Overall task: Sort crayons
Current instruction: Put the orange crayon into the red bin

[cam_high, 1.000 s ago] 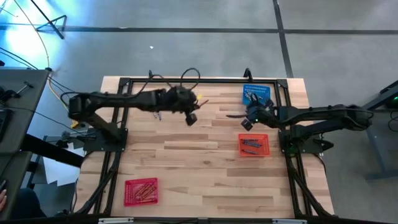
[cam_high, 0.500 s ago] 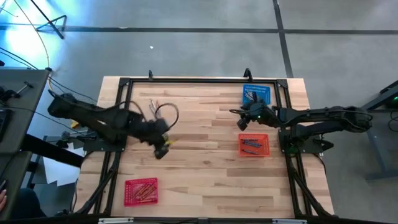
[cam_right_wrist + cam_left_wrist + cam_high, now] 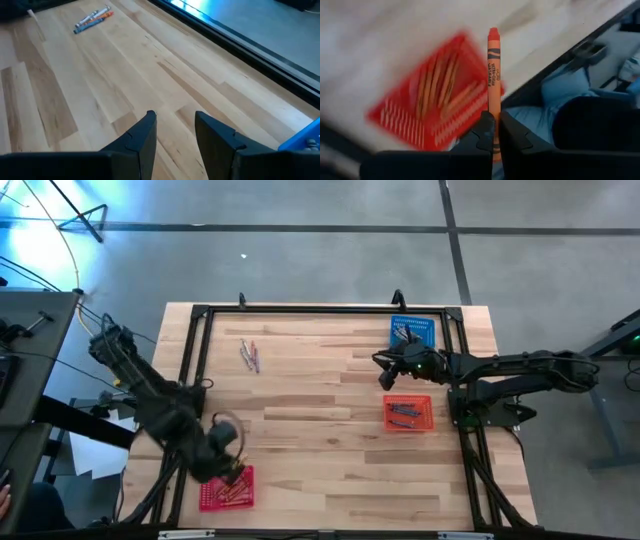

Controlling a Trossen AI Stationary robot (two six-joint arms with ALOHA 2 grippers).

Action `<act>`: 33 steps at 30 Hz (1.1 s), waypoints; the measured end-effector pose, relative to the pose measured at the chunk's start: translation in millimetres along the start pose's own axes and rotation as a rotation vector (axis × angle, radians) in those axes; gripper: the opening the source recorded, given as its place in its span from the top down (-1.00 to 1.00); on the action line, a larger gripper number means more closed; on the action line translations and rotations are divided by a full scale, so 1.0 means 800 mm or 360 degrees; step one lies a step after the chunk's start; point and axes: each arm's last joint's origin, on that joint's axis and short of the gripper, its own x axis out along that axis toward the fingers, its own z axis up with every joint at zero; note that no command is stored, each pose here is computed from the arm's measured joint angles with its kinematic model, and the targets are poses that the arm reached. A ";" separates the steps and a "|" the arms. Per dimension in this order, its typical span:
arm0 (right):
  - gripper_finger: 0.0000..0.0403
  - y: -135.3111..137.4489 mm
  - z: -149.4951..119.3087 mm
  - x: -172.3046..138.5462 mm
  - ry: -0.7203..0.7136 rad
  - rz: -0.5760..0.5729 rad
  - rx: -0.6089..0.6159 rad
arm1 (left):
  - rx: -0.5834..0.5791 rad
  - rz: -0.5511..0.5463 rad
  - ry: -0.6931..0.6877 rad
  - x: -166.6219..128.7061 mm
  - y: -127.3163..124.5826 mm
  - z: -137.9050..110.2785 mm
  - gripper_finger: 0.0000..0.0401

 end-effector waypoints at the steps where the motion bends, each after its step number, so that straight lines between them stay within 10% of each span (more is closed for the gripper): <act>1: 0.37 0.000 0.000 0.000 0.0001 0.0004 -0.0001 | -0.0053 0.0026 0.0038 0.003 0.002 -0.010 0.99; 11: 0.37 0.001 0.000 0.000 0.0006 0.0024 -0.0017 | -0.0357 0.0293 0.0018 0.063 0.013 -0.071 0.99; 33: 0.37 0.002 -0.002 0.000 0.0034 0.0102 -0.0092 | -0.0389 0.0412 -0.0056 0.127 0.004 -0.070 0.94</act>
